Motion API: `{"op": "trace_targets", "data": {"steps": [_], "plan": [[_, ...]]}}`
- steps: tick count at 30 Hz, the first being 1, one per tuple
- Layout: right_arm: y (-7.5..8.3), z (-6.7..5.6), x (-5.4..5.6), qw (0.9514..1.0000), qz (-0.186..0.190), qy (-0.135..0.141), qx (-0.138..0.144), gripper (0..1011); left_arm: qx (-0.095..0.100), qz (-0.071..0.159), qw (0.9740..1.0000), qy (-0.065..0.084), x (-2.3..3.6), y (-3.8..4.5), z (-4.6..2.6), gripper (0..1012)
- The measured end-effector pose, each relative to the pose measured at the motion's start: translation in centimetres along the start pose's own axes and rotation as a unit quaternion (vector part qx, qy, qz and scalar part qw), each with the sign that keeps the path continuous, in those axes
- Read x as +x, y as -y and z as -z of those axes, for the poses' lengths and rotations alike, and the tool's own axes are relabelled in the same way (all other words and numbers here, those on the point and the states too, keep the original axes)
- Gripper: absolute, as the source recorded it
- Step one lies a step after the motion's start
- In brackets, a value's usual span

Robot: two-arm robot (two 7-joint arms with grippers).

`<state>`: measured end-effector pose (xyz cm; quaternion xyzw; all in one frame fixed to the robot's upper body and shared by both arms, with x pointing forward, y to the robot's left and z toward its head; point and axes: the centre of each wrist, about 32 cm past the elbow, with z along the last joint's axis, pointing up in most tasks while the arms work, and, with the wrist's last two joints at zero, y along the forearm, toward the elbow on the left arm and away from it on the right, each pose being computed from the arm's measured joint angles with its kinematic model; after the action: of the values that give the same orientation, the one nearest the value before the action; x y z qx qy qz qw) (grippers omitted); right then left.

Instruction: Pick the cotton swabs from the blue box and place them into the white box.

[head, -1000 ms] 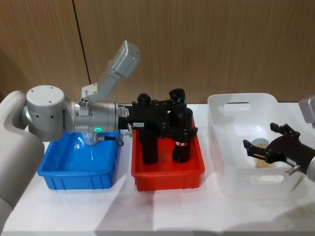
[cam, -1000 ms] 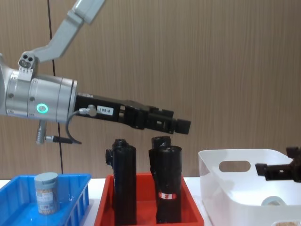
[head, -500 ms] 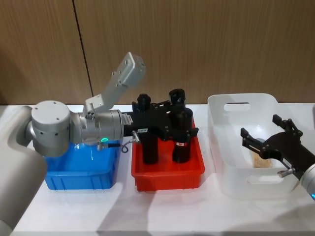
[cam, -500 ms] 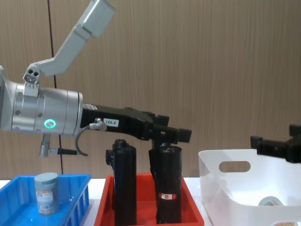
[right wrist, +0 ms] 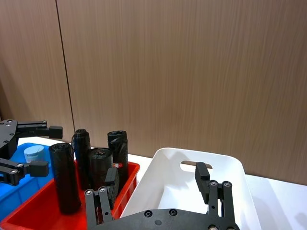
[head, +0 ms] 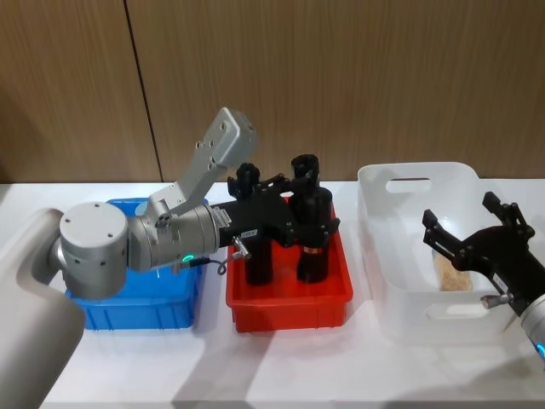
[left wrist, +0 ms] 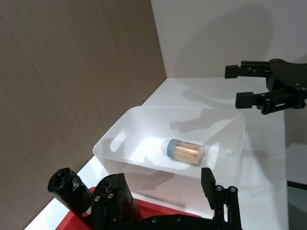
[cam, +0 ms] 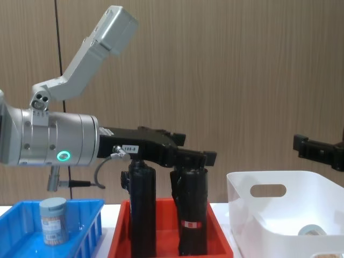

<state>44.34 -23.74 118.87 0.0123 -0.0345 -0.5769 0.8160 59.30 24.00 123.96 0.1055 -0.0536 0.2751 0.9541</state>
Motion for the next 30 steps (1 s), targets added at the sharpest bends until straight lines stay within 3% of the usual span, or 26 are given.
{"op": "trace_targets", "data": {"steps": [15, 21, 22, 30], "plan": [[0.0, 0.0, 0.0, 1.0, 0.0, 0.0, 0.0, 1002, -0.011, -0.073, 0.9972, 0.014, -2.78, -0.15, 0.84, 1004], [0.0, 0.0, 0.0, 1.0, 0.0, 0.0, 0.0, 1002, -0.018, -0.108, 0.9938, 0.02, -4.07, -0.27, 1.14, 1004], [0.0, 0.0, 0.0, 1.0, 0.0, 0.0, 0.0, 1001, -0.018, -0.108, 0.9938, 0.02, -4.07, -0.27, 1.14, 1004], [0.0, 0.0, 0.0, 1.0, -0.001, 0.0, 0.0, 1002, -0.027, -0.149, 0.9881, 0.024, -5.69, -0.44, 1.48, 1004]]}}
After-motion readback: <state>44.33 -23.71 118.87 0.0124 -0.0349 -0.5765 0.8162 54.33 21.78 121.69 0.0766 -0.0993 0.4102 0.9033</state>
